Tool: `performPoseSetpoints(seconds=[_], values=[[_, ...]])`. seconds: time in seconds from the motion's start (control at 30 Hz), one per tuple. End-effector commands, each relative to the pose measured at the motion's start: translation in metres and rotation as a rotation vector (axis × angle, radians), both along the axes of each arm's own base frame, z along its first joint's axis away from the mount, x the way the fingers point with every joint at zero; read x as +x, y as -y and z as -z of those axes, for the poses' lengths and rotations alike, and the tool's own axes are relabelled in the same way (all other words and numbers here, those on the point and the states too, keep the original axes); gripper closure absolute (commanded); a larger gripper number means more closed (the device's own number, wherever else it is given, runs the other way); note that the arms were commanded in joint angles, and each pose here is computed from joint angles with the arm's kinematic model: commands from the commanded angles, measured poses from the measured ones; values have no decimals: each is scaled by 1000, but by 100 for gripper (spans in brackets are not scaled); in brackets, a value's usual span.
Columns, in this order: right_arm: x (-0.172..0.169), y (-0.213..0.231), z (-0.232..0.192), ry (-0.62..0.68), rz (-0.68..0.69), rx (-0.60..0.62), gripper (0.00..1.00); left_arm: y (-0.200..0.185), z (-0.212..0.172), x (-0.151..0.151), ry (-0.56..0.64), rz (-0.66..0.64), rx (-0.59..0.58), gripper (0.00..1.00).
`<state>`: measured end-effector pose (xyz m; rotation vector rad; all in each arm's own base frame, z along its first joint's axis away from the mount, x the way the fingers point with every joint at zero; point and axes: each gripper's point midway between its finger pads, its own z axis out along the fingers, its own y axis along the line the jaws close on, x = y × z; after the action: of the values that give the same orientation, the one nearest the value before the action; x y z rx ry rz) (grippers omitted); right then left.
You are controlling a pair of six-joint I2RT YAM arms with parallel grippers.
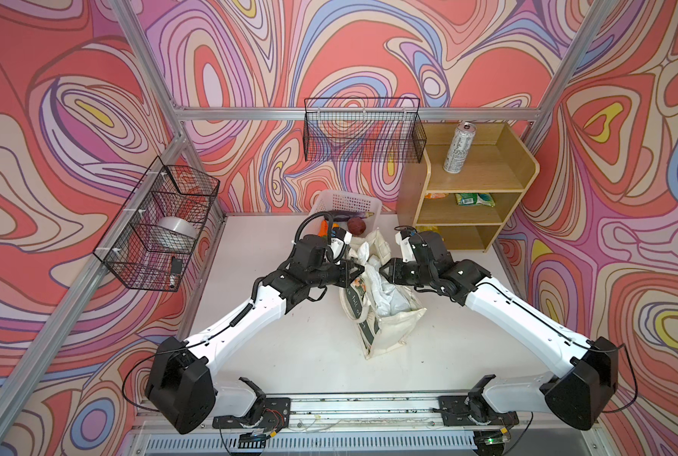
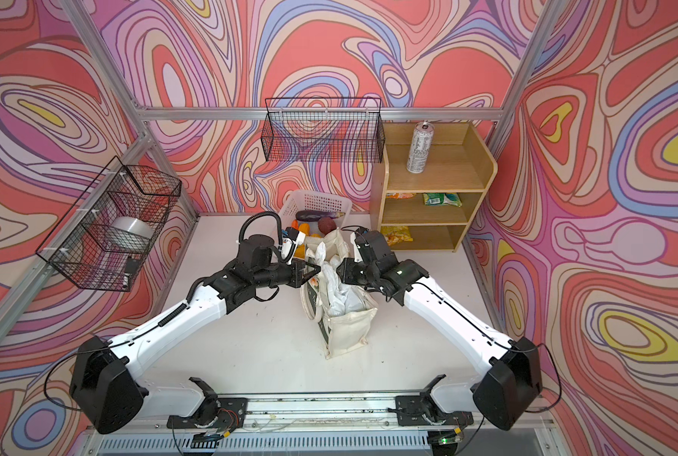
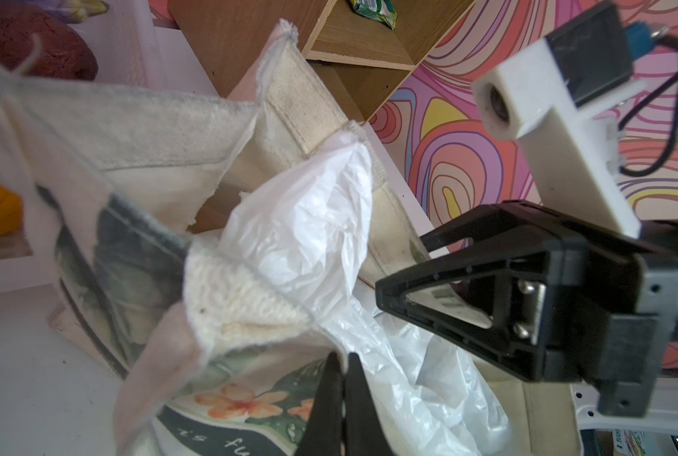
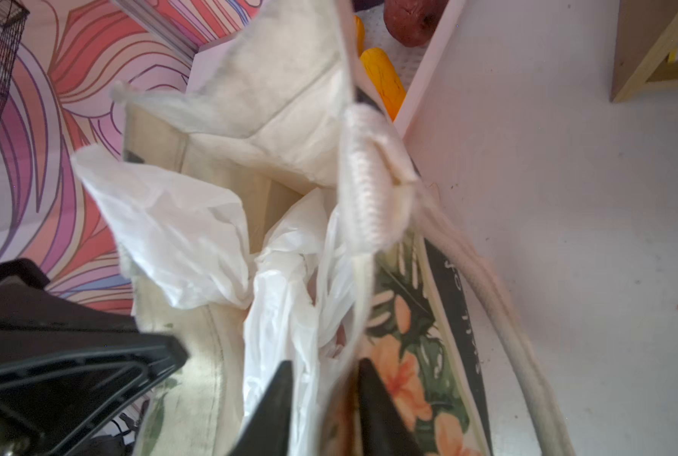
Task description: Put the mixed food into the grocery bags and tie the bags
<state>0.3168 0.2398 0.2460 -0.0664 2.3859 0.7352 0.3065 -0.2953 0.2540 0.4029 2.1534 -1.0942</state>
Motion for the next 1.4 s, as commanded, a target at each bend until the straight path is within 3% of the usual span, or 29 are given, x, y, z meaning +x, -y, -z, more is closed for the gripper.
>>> performPoseSetpoints(seconds=[0.0,0.03,0.07,0.13,0.17,0.3,0.5,0.7,0.83,0.9,1.17,1.37], values=[[5,16,-49,128,47,1,27,-3,-32,5,100,-28,-27,62],[7,25,-56,138,67,2,11,-7,-34,5,114,-43,-20,44],[8,34,-64,152,87,7,2,-11,-38,5,125,-53,-17,30],[10,52,-80,182,123,15,2,-22,-48,4,155,-87,-16,2],[11,60,-87,198,140,16,2,-27,-52,4,171,-103,-17,0],[17,99,-107,257,239,12,1,-64,-72,7,239,-227,-4,0],[35,155,-98,313,411,-79,2,-156,-84,20,356,-600,176,0],[58,220,-37,345,693,-351,1,-259,-48,41,333,-895,429,0],[63,246,-15,466,807,-429,1,-306,-11,47,329,-1047,535,0],[65,260,2,459,845,-478,1,-324,14,47,334,-1109,592,0],[74,296,72,392,880,-600,2,-337,113,52,312,-1089,743,0],[82,293,108,460,808,-617,1,-336,135,59,346,-1098,708,0]])
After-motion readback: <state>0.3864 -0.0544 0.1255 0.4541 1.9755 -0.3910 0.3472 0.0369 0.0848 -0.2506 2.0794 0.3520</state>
